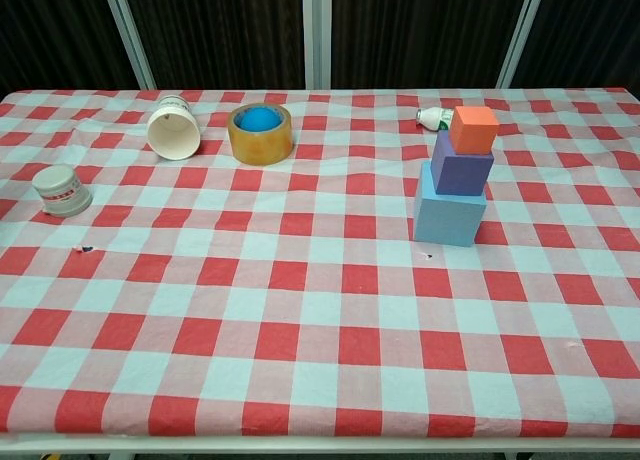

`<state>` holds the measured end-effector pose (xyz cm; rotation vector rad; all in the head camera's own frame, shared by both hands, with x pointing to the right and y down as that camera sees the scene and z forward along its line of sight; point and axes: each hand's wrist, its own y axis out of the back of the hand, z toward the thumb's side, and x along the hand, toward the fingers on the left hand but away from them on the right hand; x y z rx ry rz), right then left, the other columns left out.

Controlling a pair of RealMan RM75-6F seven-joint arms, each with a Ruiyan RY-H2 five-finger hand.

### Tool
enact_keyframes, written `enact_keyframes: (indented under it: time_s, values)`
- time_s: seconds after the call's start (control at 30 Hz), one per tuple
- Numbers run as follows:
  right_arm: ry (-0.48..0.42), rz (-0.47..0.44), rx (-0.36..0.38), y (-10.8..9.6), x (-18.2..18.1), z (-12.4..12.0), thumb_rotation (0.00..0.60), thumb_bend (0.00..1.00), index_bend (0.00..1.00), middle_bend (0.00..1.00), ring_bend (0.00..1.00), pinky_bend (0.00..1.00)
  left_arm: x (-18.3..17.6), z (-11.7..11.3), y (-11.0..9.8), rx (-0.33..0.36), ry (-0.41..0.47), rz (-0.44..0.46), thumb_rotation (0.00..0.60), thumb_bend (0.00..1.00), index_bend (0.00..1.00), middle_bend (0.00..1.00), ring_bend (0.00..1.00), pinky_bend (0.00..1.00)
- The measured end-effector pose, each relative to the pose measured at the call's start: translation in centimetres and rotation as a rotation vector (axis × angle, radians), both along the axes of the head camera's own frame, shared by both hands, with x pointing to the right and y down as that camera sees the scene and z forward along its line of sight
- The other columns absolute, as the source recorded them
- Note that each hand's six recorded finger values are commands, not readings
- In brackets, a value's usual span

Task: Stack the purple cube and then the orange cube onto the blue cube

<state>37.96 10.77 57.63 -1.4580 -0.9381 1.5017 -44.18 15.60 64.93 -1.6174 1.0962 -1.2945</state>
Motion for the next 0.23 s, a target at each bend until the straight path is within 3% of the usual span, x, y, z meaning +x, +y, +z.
enact_keyframes:
  time_s: [0.1, 0.23]
  values:
    - [-0.024, 0.010, -0.021, 1.9, 1.0, 1.3, 0.600, 0.06, 0.00, 0.17, 0.00, 0.00, 0.4, 0.1, 0.2, 0.005, -0.019, 0.021, 0.600, 0.11, 0.28, 0.24, 0.16, 0.29]
    - [-0.041, -0.010, -0.046, 3.0, 0.7, 2.2, 0.600, 0.06, 0.00, 0.17, 0.00, 0.00, 0.6, 0.0, 0.3, 0.009, -0.038, 0.039, 0.600, 0.11, 0.28, 0.24, 0.16, 0.29]
